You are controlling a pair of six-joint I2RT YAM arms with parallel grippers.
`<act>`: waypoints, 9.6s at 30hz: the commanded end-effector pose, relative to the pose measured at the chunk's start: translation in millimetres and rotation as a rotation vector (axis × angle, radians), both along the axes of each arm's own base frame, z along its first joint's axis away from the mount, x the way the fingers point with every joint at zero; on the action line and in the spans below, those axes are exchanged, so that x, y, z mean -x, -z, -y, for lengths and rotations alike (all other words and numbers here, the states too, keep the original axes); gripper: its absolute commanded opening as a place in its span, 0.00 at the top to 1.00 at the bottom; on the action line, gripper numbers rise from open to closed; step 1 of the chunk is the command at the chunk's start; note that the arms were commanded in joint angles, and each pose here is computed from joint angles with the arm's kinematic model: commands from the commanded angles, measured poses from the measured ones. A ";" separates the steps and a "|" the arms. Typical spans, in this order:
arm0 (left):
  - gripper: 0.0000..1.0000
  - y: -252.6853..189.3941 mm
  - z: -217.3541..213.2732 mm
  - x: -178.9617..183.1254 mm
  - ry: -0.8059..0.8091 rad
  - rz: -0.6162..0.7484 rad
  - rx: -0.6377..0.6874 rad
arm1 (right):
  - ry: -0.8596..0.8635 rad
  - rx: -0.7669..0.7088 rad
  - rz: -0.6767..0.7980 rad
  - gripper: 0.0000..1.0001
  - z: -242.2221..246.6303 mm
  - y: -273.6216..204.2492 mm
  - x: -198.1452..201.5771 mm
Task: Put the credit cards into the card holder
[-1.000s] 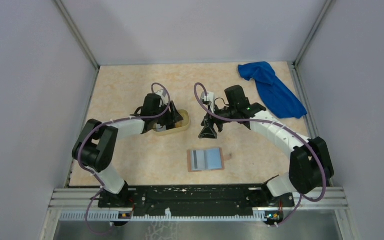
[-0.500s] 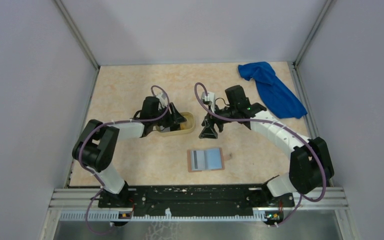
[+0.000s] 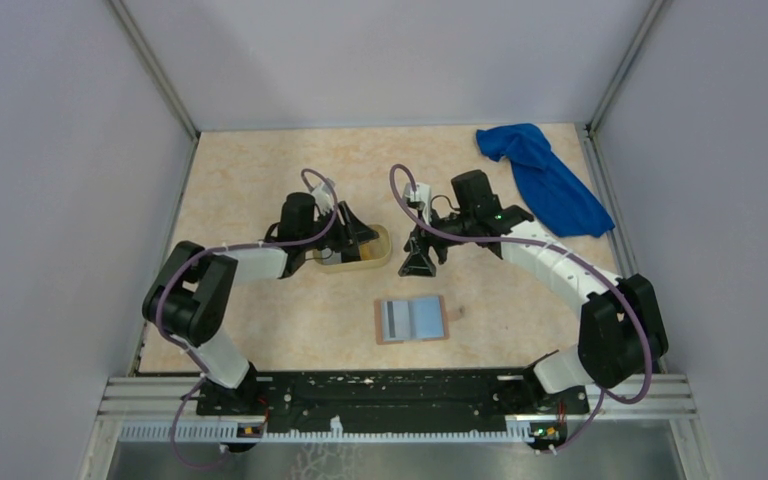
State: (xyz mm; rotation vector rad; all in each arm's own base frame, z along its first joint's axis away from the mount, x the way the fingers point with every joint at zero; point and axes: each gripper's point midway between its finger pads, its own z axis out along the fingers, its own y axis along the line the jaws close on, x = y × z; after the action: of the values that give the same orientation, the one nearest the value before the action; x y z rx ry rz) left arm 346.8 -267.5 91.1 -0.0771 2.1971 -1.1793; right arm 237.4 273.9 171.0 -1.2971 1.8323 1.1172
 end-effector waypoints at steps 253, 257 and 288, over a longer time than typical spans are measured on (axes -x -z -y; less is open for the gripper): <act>0.59 -120.7 5.4 160.9 0.379 0.605 0.392 | -0.276 -0.304 -0.287 1.00 -33.1 -44.4 56.3; 0.58 -114.2 8.4 166.4 0.432 0.587 0.378 | -0.271 -0.301 -0.307 1.00 -33.3 -42.7 56.3; 1.00 -79.0 -3.3 102.8 0.311 0.533 0.238 | -0.159 -0.175 -0.396 1.00 -50.7 1.8 -16.8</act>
State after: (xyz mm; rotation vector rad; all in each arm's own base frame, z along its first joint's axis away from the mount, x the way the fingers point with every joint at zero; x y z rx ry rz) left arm 214.0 -268.1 165.5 0.4294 1.6839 -1.5415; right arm 224.6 316.5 170.3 -1.1304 1.8899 1.7446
